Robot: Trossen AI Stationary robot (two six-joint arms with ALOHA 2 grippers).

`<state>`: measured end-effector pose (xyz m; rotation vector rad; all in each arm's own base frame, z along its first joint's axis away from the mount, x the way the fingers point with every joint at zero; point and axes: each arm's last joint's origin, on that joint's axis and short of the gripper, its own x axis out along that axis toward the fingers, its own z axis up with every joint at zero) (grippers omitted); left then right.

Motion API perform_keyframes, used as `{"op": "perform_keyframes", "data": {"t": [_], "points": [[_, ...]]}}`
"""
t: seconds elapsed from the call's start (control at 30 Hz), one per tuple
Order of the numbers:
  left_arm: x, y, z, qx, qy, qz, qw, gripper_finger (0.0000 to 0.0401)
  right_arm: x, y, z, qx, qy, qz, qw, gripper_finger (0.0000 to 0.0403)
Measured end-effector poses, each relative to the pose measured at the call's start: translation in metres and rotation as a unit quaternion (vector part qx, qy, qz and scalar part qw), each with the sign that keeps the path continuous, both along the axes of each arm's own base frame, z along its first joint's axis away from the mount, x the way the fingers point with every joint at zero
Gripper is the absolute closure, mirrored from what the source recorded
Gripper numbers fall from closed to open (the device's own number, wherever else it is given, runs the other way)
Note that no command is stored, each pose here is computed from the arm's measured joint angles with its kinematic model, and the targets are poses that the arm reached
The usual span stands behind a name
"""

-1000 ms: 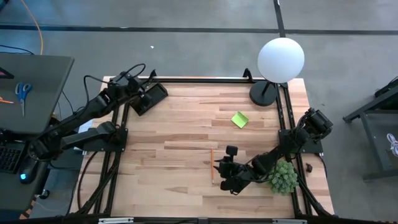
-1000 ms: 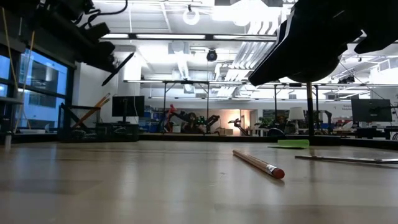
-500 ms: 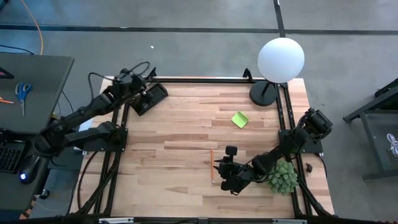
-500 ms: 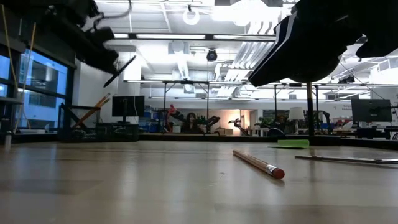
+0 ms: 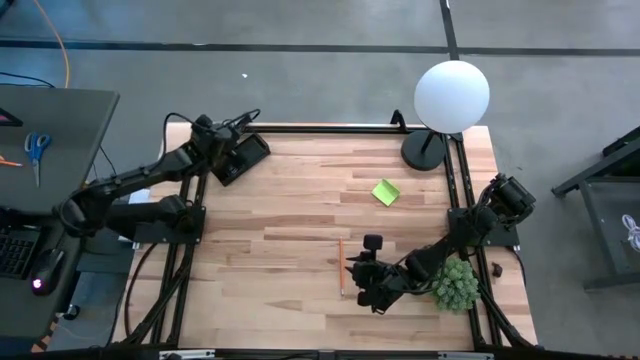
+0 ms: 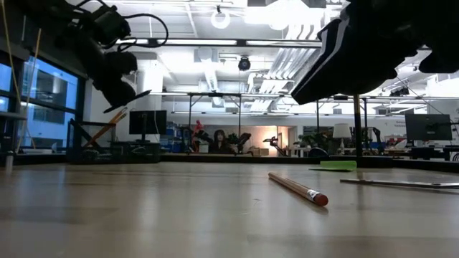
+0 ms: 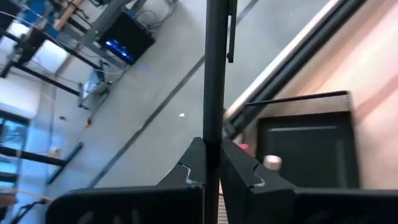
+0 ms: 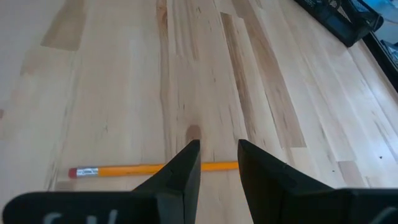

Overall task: Pick and place office supplies into organizer
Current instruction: Put the black pen into the top left section of the desk organizer

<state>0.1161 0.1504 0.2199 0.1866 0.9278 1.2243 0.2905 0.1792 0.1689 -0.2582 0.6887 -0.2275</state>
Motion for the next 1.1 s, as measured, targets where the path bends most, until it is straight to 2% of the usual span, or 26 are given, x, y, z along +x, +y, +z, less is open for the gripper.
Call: {"op": "perform_keyframes", "data": {"t": [0.17,0.5,0.6,0.77,1.1], "points": [[0.0038,-0.0053,-0.0024,-0.017,-0.043,0.011,0.999,0.04,-0.0005,-0.0004,-0.0004,-0.003,0.003,0.0,1.0,0.0304],[0.0012,-0.0089,-0.0008,-0.031,-0.05,-0.004,0.998,0.0397,-0.0048,0.003,-0.0017,0.001,0.008,-0.003,1.0,0.0304],[0.0,-0.0102,-0.0026,-0.039,-0.029,-0.01,0.999,0.0385,-0.0047,0.0031,-0.0016,0.001,0.007,-0.003,1.0,0.0304],[0.0008,-0.0093,-0.0012,-0.032,-0.044,-0.005,0.999,0.0364,-0.0046,0.0027,-0.0014,-0.002,0.004,-0.008,1.0,0.0304],[0.0006,-0.0093,-0.0012,-0.032,-0.043,-0.004,0.999,0.037,-0.0046,0.0027,-0.0014,0.006,0.001,-0.013,1.0,0.0304]]}}
